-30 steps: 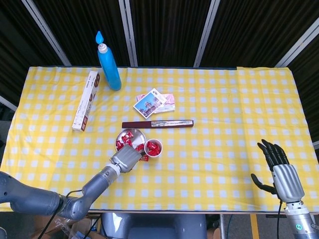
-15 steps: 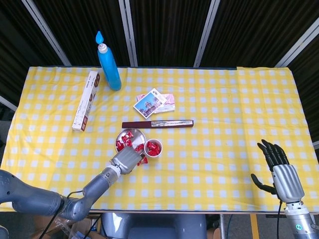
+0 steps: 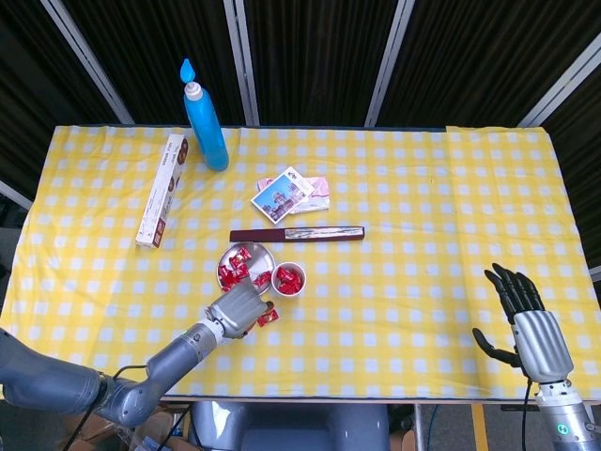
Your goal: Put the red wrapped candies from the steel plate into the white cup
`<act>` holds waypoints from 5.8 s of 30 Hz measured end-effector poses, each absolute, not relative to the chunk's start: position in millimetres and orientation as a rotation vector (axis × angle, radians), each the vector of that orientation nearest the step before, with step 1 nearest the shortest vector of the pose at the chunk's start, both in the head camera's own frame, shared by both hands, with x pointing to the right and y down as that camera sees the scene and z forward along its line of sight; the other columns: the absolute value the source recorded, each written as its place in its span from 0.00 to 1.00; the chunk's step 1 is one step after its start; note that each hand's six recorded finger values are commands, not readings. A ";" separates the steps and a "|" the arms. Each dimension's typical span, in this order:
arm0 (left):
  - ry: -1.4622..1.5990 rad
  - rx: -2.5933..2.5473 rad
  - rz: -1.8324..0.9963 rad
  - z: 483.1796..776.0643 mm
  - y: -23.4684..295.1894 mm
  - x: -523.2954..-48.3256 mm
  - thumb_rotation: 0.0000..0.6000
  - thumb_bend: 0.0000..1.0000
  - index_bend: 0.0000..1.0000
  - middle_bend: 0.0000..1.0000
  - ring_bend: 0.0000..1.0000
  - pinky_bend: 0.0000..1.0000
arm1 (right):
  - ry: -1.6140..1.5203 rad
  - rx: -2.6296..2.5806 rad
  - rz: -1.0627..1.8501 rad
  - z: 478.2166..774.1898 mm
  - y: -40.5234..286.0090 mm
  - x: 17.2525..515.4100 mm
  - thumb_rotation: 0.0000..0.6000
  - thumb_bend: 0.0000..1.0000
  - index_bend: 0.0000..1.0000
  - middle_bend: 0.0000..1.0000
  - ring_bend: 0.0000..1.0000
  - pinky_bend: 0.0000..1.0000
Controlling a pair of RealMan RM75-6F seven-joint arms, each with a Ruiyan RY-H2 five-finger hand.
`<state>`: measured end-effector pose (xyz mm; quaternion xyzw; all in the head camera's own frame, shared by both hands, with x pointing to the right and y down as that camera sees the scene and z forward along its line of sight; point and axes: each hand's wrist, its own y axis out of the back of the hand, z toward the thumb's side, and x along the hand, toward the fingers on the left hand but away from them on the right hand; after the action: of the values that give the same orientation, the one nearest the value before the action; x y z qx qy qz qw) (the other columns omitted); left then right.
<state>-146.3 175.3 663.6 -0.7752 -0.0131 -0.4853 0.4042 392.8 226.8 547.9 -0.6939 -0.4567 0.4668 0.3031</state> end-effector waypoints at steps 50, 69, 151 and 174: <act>0.404 -1.871 -1.518 680.1 195.3 -130.7 1.00 0.37 0.37 1.00 1.00 1.00 | -1.205 -1.848 1.229 547.4 227.8 390.9 1.00 0.39 0.00 0.00 0.00 0.00; 0.421 -1.915 -1.503 686.0 201.9 -112.7 1.00 0.39 0.39 1.00 1.00 1.00 | -1.207 -1.849 1.227 546.9 227.7 390.7 1.00 0.39 0.00 0.00 0.00 0.00; 0.562 -1.856 -1.341 643.0 111.7 -97.5 1.00 0.60 0.52 1.00 1.00 1.00 | -1.227 -1.846 1.215 544.8 226.5 392.2 1.00 0.39 0.00 0.00 0.00 0.00; 0.576 -1.878 -1.309 646.8 110.6 -85.8 1.00 0.29 0.44 1.00 1.00 1.00 | -1.223 -1.847 1.215 545.1 226.3 391.7 1.00 0.39 0.00 0.00 0.00 0.00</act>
<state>-85.8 110.6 646.8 -0.7357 0.2256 -0.5127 0.3808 391.7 226.3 545.1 -0.6968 -0.4613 0.4584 0.3027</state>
